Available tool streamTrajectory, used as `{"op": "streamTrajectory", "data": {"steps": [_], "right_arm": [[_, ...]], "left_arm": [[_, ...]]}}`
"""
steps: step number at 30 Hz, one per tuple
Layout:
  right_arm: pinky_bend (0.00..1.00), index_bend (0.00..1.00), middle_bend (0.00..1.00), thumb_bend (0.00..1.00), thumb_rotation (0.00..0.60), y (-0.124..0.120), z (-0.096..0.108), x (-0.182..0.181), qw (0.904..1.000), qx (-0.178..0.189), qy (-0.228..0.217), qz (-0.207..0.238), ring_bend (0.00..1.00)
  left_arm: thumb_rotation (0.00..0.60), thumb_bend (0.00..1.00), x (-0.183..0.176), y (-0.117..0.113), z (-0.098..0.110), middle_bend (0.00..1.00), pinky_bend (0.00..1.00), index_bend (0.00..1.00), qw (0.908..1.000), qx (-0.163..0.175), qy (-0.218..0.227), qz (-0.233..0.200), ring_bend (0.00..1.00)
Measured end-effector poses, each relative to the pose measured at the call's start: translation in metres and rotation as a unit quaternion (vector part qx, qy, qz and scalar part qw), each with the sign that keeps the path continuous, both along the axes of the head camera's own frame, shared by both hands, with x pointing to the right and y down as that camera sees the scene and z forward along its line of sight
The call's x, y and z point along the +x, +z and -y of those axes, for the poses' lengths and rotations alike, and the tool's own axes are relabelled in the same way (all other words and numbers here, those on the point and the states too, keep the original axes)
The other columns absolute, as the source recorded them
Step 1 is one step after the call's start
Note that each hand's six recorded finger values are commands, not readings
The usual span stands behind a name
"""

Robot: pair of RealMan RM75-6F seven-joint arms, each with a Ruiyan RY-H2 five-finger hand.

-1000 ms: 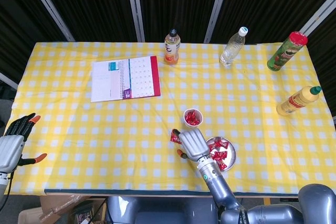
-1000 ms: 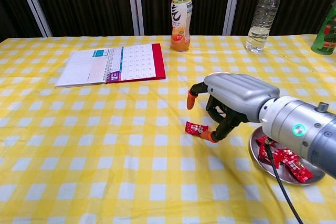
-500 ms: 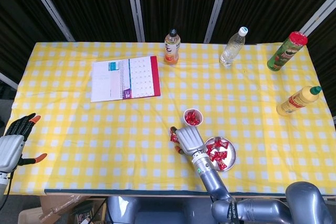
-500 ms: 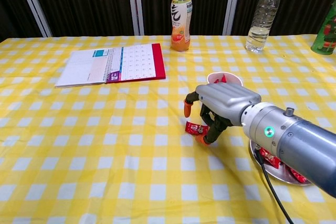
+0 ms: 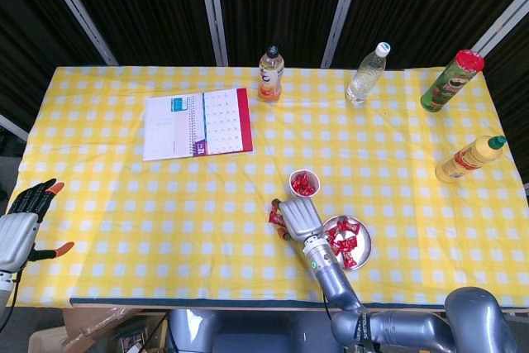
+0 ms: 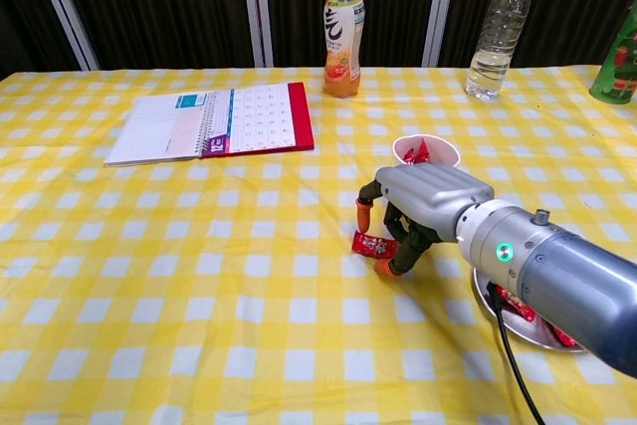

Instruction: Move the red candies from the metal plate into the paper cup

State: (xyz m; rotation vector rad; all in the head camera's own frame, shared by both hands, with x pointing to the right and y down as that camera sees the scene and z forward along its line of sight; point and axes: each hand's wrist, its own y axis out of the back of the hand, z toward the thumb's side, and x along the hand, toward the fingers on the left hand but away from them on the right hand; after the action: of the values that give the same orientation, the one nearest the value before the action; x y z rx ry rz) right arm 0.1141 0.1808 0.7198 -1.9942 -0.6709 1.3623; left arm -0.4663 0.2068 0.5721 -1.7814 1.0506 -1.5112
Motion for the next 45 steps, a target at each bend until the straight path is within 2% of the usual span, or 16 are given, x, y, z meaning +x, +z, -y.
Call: {"op": "streamTrajectory", "data": {"steps": [8, 13, 18, 24, 30, 35, 40, 45], "right_arm": [[0.95, 0.53, 0.82, 0.34, 0.6, 0.004, -0.005, 0.0, 1.0, -0.006, 0.0, 0.0, 0.88], [0.95, 0.57, 0.82, 0.42, 0.6, 0.004, -0.006, 0.0, 1.0, -0.006, -0.001, -0.001, 0.88], [0.95, 0.58, 0.82, 0.46, 0.6, 0.002, -0.007, 0.002, 1.0, -0.005, 0.001, 0.0, 0.88], [0.95, 0.58, 0.82, 0.46, 0.6, -0.006, -0.007, 0.003, 1.0, 0.001, 0.001, 0.006, 0.88], [0.95, 0.58, 0.82, 0.46, 0.6, -0.024, -0.005, 0.006, 0.9996, 0.016, 0.004, 0.022, 0.88], [0.95, 0.58, 0.82, 0.46, 0.6, -0.048, 0.007, 0.012, 0.9984, 0.041, 0.015, 0.037, 0.88], [0.95, 0.58, 0.82, 0.46, 0.6, -0.068, 0.036, 0.025, 0.9953, 0.078, 0.041, 0.04, 0.88], [0.95, 0.58, 0.82, 0.46, 0.6, -0.074, 0.06, 0.036, 0.9928, 0.097, 0.063, 0.03, 0.88]], "left_arm": [[0.6, 0.0, 0.0, 0.0, -0.001, 0.0, 0.0, 0.0, 1.0, 0.0, 0.001, -0.001, 0.0], [0.6, 0.0, 0.001, 0.0, 0.0, 0.0, 0.0, 0.0, 1.0, 0.0, 0.001, -0.002, 0.0], [0.6, 0.0, 0.002, -0.001, 0.0, 0.0, 0.0, 0.0, 1.0, 0.0, 0.001, -0.002, 0.0], [0.6, 0.0, 0.003, -0.001, 0.0, 0.0, 0.0, 0.0, 1.0, 0.002, 0.002, -0.002, 0.0], [0.6, 0.0, 0.003, -0.002, 0.0, 0.0, 0.0, 0.0, 1.0, 0.003, 0.003, -0.002, 0.0], [0.6, 0.0, 0.002, -0.002, -0.001, 0.0, 0.0, 0.0, 1.0, 0.004, 0.004, -0.001, 0.0], [0.6, 0.0, 0.001, -0.002, -0.001, 0.0, 0.0, 0.0, 1.0, 0.005, 0.004, -0.001, 0.0], [0.6, 0.0, 0.001, -0.001, -0.001, 0.0, 0.0, 0.0, 1.0, 0.004, 0.004, 0.0, 0.0]]}}
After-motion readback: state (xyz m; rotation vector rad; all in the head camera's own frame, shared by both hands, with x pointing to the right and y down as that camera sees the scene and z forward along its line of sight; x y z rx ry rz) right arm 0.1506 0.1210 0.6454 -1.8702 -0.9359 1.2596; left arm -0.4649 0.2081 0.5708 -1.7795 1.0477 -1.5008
